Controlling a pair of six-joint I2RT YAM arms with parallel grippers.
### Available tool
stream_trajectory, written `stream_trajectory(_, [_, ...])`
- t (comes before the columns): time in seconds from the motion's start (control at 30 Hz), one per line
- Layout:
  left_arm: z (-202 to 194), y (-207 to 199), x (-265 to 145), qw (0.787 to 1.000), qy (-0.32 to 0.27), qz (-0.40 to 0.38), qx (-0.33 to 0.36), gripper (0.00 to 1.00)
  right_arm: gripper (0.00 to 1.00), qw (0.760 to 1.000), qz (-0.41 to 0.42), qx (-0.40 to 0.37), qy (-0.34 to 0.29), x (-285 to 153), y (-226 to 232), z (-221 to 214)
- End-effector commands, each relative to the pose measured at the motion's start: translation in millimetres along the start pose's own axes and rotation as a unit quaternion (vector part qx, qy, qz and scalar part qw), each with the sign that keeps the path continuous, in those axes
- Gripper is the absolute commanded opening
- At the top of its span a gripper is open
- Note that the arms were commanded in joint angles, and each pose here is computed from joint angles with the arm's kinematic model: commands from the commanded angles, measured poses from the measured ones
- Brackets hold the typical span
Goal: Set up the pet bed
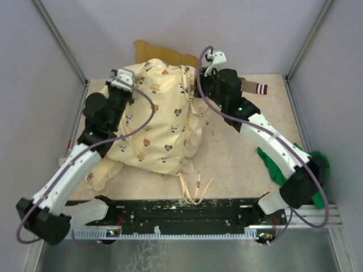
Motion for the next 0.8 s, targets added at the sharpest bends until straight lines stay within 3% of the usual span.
stream_trajectory(0.0, [-33, 29, 44, 0.995, 0.007, 0.07, 0.066, 0.0, 0.0, 0.996, 0.045, 0.078, -0.008, 37, -13, -10])
stream_trajectory(0.2, [-76, 71, 94, 0.998, 0.023, 0.05, 0.005, 0.0, 0.0, 0.993, 0.057, 0.107, -0.001, 84, -37, -47])
stream_trajectory(0.47, [-113, 92, 169, 1.0, -0.003, -0.009, 0.015, 0.01, 0.0, 0.981, 0.065, 0.182, -0.013, 148, -60, -74])
stream_trajectory(0.5, [-117, 95, 178, 1.0, -0.003, -0.008, 0.012, 0.05, 0.0, 0.979, 0.061, 0.193, -0.014, 157, -65, -75])
stream_trajectory(0.53, [-121, 98, 186, 1.0, 0.001, -0.002, 0.006, 0.17, 0.0, 0.978, 0.056, 0.202, -0.011, 166, -70, -79])
stream_trajectory(0.6, [-134, 105, 196, 0.999, 0.039, 0.016, -0.009, 0.55, 0.02, 0.974, 0.043, 0.222, -0.002, 180, -83, -82])
stream_trajectory(0.63, [-135, 108, 198, 0.998, 0.055, 0.027, -0.017, 0.68, 0.13, 0.974, 0.038, 0.225, 0.001, 185, -89, -80])
stream_trajectory(0.67, [-138, 112, 195, 0.996, 0.076, 0.043, -0.031, 0.75, 0.29, 0.974, 0.03, 0.224, 0.011, 187, -95, -82])
stream_trajectory(0.7, [-137, 113, 190, 0.993, 0.092, 0.053, -0.044, 0.8, 0.39, 0.976, 0.016, 0.217, 0.025, 186, -101, -85])
stream_trajectory(0.77, [-136, 114, 172, 0.987, 0.127, 0.075, -0.067, 0.83, 0.51, 0.978, -0.025, 0.199, 0.053, 179, -116, -87])
Point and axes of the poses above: each gripper's point midway between its finger pads, its own x axis out along the fingers, its own y axis along the line the jaws close on, z = x × y, the point moved 2 cm from there along -x, back along the fingers, and after that the axes turned 11 degrees about -x, right-handed, at the moved point
